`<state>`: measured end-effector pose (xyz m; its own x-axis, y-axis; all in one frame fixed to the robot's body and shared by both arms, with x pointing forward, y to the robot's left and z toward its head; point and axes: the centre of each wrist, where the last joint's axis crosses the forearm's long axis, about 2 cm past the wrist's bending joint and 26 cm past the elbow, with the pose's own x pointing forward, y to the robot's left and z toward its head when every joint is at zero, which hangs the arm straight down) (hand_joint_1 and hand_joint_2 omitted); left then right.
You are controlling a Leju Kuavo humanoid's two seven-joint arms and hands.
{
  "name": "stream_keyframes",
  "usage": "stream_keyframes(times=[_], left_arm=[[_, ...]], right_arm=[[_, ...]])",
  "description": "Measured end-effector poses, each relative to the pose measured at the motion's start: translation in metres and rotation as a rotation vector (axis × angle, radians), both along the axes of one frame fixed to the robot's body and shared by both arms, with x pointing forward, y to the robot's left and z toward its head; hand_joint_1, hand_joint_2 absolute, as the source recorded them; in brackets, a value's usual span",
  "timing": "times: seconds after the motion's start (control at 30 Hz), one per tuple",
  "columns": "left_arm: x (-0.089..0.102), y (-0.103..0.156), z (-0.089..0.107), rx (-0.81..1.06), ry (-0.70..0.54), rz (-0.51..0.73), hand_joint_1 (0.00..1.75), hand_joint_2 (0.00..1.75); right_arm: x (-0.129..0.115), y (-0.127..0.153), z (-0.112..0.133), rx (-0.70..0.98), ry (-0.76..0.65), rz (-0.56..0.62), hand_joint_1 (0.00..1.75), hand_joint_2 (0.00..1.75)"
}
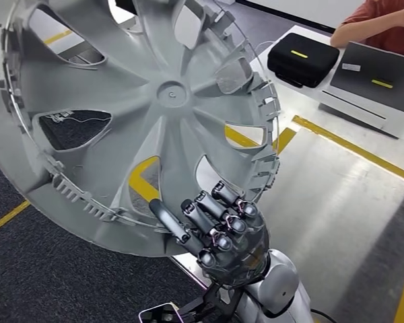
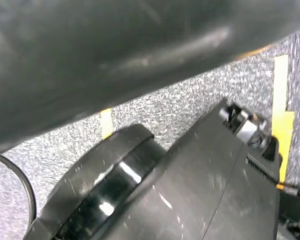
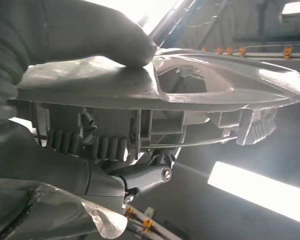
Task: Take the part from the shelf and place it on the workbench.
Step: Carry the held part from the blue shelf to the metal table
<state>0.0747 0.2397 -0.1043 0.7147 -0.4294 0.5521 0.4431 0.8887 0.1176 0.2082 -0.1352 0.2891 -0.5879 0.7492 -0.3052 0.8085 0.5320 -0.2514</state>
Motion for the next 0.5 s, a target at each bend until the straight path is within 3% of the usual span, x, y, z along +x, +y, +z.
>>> stream_keyframes(times=[0.5], left_arm=[[-0.0024,0.0021,-0.0006,0.002,0.007,0.000,0.00,0.00]], right_arm=[[0.0006,0.0009,-0.0015,-0.003,0.007,0.001,1.75,1.75]])
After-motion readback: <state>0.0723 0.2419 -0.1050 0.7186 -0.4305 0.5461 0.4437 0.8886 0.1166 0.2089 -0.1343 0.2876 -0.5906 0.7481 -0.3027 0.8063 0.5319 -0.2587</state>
